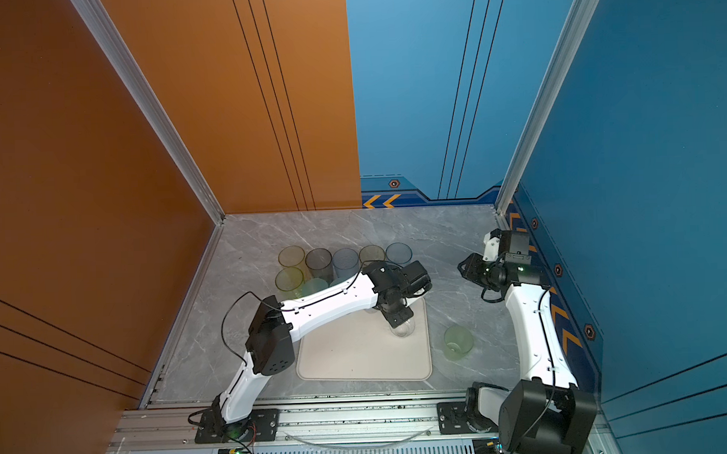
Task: Place the glasses into the tray
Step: 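Lower the faceted glass onto the tray with the left gripper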
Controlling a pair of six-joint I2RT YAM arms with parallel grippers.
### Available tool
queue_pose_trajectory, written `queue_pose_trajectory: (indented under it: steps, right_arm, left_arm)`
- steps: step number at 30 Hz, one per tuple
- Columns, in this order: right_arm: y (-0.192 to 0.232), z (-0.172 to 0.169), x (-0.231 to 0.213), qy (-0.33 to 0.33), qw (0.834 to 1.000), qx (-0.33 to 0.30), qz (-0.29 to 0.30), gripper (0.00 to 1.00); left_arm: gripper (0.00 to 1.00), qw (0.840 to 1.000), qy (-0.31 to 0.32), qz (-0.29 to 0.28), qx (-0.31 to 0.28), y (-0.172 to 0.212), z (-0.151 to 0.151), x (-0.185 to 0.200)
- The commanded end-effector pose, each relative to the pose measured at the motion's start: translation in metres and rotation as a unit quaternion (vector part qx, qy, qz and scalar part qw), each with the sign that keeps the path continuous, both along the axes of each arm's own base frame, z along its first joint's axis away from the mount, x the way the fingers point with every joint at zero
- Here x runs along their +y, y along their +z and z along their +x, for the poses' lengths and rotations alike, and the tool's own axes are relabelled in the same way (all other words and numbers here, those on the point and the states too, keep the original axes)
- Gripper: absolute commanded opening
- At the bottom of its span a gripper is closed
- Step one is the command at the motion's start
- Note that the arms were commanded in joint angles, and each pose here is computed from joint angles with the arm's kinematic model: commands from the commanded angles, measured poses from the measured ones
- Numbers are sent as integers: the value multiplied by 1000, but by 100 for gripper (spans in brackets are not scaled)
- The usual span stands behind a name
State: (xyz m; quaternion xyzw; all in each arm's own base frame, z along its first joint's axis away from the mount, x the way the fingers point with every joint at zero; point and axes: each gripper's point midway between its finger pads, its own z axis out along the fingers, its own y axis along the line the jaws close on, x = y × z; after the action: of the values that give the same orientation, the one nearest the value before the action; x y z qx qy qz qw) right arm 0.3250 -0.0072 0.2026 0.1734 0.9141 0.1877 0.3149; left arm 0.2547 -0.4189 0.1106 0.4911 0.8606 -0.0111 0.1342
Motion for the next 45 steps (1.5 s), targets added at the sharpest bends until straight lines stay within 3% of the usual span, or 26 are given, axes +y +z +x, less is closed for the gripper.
queue_pose_trajectory:
  steps: [1,45]
  right_arm:
    - [-4,2,0,5,1000,-1,-9,40]
    - [-6,4,-1,5,1000,0,-9,40]
  left_arm:
    - [2,1000,-3,10,9,-4,5,4]
    - [14,1000,10,17,21,-25,21,3]
